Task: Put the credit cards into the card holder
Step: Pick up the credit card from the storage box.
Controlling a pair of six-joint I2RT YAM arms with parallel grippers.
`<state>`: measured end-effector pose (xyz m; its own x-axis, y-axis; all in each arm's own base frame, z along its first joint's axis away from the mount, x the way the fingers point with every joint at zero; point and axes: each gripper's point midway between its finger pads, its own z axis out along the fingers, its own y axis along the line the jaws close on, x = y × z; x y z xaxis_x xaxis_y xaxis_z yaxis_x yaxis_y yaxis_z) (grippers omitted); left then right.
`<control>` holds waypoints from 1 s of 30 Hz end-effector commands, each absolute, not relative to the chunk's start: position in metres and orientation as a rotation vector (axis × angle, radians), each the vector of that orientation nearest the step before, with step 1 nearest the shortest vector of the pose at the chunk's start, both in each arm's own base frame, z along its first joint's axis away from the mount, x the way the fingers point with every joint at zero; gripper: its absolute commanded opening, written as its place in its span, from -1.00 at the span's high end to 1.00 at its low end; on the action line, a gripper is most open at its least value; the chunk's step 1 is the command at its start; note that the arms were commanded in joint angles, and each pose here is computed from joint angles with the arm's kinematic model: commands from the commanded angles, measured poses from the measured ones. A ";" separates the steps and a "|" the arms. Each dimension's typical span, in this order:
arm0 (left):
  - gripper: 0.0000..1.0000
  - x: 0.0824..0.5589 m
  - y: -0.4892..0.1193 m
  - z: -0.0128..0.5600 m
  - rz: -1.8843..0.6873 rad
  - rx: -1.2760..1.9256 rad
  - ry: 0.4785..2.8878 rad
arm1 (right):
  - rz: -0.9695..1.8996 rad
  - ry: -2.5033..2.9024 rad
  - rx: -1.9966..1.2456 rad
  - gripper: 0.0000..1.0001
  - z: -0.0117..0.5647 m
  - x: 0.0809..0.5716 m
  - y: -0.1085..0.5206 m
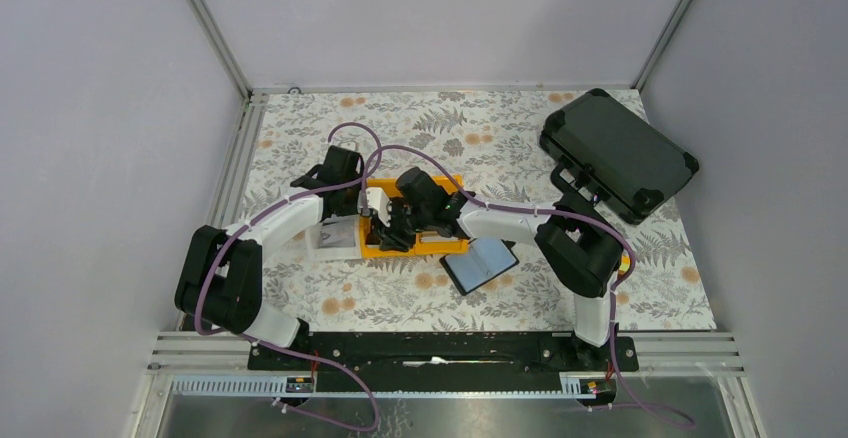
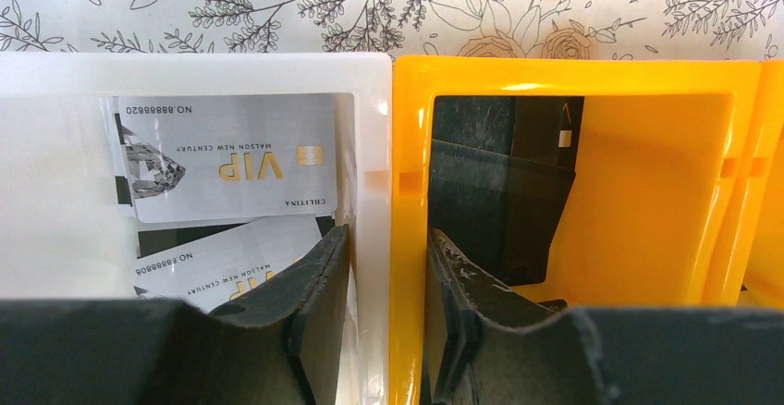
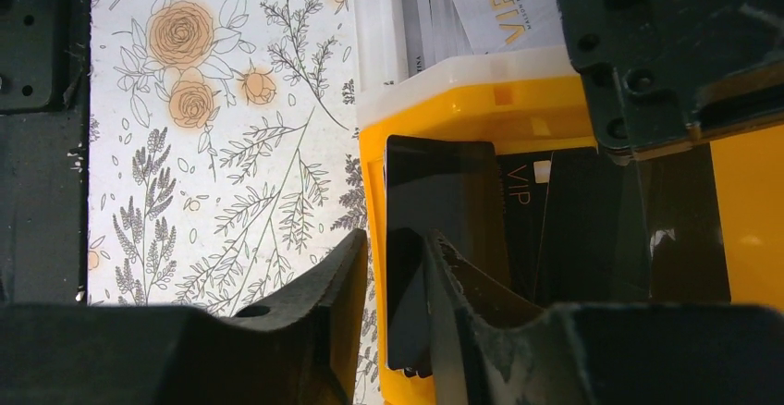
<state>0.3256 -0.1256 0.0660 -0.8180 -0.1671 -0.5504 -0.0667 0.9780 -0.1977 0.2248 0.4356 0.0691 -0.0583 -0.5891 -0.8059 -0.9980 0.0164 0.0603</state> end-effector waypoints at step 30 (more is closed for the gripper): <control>1.00 0.346 -0.131 0.088 -0.292 -0.197 2.440 | 0.907 1.732 -1.616 0.26 0.067 0.214 0.441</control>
